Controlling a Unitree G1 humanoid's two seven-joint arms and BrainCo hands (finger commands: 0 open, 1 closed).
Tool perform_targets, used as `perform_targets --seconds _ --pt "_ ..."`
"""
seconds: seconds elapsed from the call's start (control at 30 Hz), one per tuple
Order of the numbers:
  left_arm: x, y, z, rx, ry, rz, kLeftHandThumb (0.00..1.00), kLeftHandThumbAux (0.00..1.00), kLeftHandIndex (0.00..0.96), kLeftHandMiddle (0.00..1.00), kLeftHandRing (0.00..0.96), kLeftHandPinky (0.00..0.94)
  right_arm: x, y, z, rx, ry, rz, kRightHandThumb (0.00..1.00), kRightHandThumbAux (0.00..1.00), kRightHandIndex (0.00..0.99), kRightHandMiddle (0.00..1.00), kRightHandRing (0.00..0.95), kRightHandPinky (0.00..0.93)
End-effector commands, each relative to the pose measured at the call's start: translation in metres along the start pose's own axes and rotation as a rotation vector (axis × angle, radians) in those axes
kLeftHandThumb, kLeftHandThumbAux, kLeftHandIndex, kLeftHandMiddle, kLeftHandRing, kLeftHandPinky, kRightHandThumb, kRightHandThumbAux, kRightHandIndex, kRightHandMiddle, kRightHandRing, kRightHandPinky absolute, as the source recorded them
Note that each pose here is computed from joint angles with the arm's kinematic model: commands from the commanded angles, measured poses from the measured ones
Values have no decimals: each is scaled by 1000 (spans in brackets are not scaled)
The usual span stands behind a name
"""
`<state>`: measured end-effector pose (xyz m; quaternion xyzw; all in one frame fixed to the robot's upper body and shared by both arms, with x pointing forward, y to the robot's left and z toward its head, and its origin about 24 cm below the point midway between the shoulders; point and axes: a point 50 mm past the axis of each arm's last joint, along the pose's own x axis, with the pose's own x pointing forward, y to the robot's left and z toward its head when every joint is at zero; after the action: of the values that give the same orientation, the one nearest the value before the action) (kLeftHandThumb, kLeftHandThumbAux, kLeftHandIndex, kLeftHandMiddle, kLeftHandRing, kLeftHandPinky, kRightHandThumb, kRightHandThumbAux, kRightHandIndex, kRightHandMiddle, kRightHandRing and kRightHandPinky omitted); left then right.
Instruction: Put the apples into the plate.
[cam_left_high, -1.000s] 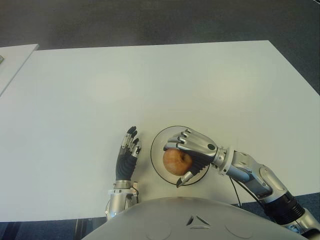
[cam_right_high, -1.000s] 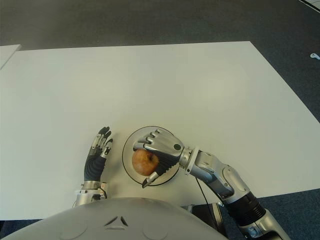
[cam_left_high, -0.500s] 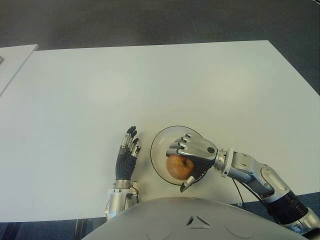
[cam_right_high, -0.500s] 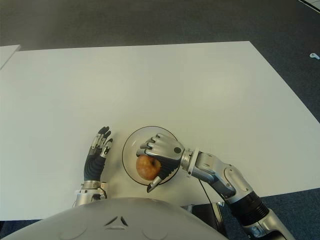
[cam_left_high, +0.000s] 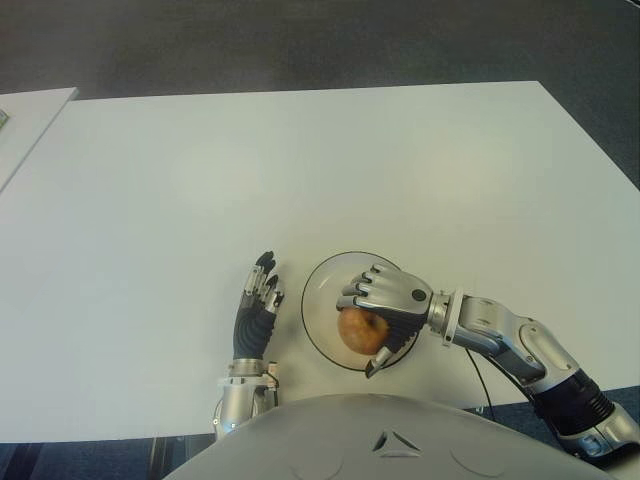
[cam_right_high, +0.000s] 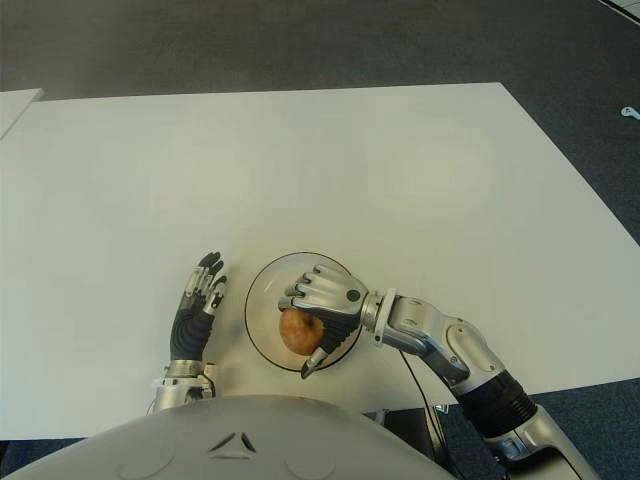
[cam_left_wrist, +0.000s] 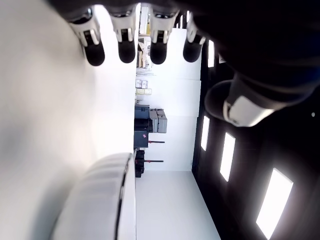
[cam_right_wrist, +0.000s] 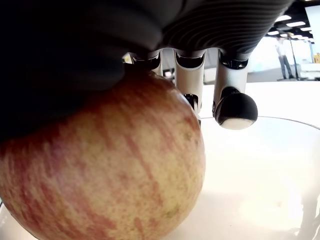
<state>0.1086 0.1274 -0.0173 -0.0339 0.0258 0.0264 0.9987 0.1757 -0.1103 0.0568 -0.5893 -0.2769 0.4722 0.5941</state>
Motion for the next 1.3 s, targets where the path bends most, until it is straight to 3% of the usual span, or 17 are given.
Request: perform_targets --seconds 0.03,0.3,0.47,0.57,0.6,0.63,0.73,0.77,0.83,0.93,1.03,1.3 --pt "-2 3 -5 -7 41 10 0 472 0 0 0 0 1 1 -2 -1 -11 18 703 718 438 925 888 874" --pt "-3 3 -7 -15 48 21 0 469 0 0 0 0 2 0 -4 -22 -32 17 702 719 438 905 878 863" --pt "-4 3 -7 -20 49 15 0 471 0 0 0 0 3 -1 -5 -31 -46 -13 699 719 439 845 828 808" --pt "-3 3 -6 -15 42 17 0 473 0 0 0 0 3 -1 -5 -9 -51 -43 686 721 432 776 757 720" --pt "-3 3 -6 -8 41 13 0 475 0 0 0 0 4 -1 -6 4 -51 -46 513 674 441 707 684 640" --pt "-3 3 -6 -4 41 10 0 478 0 0 0 0 4 -1 -7 12 -51 -47 361 606 409 553 519 481" --pt "-3 2 -5 -7 41 4 0 483 0 0 0 0 4 0 -8 23 -55 -45 169 512 345 348 302 259" --pt "-4 2 -5 -10 41 3 0 483 0 0 0 0 3 0 -9 27 -56 -43 150 502 338 327 280 236" --pt "-4 2 -5 -9 44 2 0 487 0 0 0 0 3 1 -9 34 -55 -37 89 467 228 217 170 126" --pt "-4 4 -6 5 49 12 0 490 0 0 0 0 2 2 -10 35 -54 -18 32 445 109 113 73 41" --pt "-5 3 -6 2 49 18 0 489 0 0 0 0 1 2 -10 31 -57 1 10 432 51 59 24 13" --pt "-5 2 -5 -18 55 7 0 498 0 0 0 0 0 1 -9 46 -65 54 0 409 5 14 1 0"
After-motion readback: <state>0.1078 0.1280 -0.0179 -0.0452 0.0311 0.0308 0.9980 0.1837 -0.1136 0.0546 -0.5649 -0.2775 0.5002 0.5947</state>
